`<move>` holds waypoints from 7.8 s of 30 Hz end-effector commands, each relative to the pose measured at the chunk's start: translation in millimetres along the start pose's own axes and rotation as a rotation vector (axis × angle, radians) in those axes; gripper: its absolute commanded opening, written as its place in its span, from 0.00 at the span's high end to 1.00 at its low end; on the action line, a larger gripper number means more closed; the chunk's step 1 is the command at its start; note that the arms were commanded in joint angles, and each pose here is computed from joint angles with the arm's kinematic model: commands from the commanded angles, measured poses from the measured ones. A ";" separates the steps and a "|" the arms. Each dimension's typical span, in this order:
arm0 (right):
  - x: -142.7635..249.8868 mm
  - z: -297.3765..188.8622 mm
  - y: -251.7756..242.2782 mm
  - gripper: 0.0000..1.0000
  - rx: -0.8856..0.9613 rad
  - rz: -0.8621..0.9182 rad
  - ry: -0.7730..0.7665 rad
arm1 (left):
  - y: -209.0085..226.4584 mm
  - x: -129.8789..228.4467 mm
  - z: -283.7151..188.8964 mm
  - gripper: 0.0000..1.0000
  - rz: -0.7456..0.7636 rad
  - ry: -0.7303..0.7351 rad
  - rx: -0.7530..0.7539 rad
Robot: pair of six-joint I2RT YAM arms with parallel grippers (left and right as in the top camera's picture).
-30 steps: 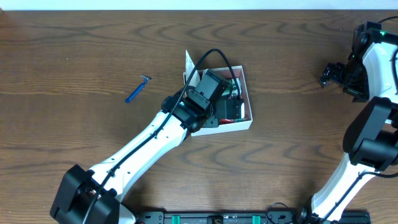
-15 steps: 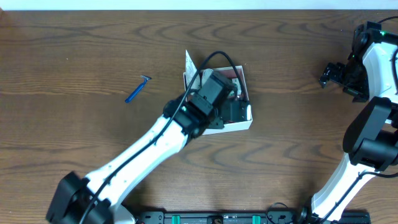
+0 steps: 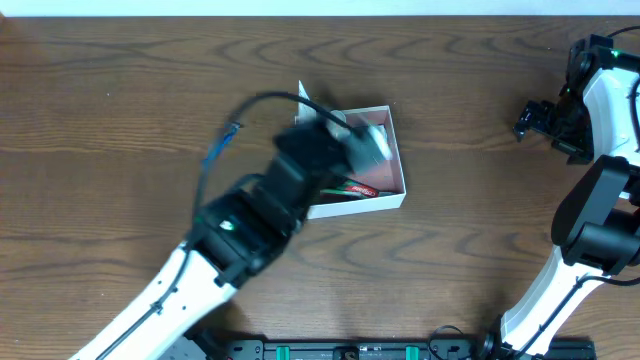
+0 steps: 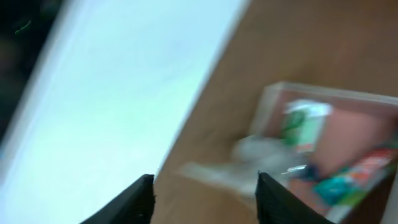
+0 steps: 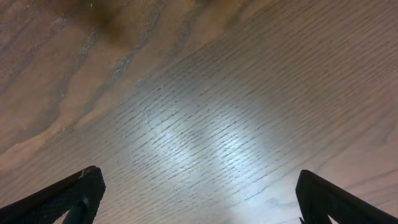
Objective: Pack container
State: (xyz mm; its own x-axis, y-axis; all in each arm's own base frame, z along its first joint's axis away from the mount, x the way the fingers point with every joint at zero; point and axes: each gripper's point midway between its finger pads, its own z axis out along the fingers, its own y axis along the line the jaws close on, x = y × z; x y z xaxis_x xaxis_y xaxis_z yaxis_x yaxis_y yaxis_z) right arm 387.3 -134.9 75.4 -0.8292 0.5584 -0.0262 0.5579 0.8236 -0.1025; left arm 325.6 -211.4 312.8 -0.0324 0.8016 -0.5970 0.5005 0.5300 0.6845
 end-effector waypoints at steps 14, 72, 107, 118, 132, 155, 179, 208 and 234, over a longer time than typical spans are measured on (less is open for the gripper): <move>-1.5 -0.5 -2.9 0.01 0.009 0.014 -0.005 | 107.1 224.6 54.8 0.28 -0.660 0.545 -0.324; -1.5 -0.5 -2.9 0.01 0.009 0.014 -0.005 | -82.2 359.6 145.9 0.74 -0.785 0.962 0.259; -1.5 -0.5 -2.9 0.01 0.009 0.014 -0.005 | 101.5 170.2 75.2 0.94 -0.779 0.311 -0.029; -1.6 -0.6 -2.9 0.01 0.009 0.014 -0.005 | 39.2 4.8 2.3 0.94 -0.421 -0.162 0.313; -1.5 -0.5 -2.9 0.01 0.009 0.014 -0.005 | -98.3 -18.2 11.8 0.94 0.074 -0.065 0.546; -1.6 -0.6 -2.9 0.01 0.009 0.014 -0.005 | -172.2 87.4 111.6 0.74 0.255 0.381 0.581; -1.5 -0.5 -2.9 0.01 0.009 0.014 -0.005 | -137.1 -56.6 -36.2 0.46 0.287 -0.131 0.479; -1.5 -0.5 -2.9 0.01 0.009 0.014 -0.005 | 143.6 132.6 -14.3 0.02 -0.978 0.177 -0.252; -1.6 -0.6 -2.9 0.01 0.009 0.014 -0.005 | 97.2 108.1 -140.5 0.02 -0.974 0.012 -0.167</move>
State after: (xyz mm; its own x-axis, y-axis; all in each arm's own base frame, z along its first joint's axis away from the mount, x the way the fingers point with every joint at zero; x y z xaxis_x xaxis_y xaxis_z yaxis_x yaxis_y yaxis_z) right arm 387.4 -134.9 75.4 -0.8291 0.5584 -0.0265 0.5579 0.8236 -0.1024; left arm 257.8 -30.6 381.6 -0.3744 0.0049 -0.9273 0.1001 0.9944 -0.0351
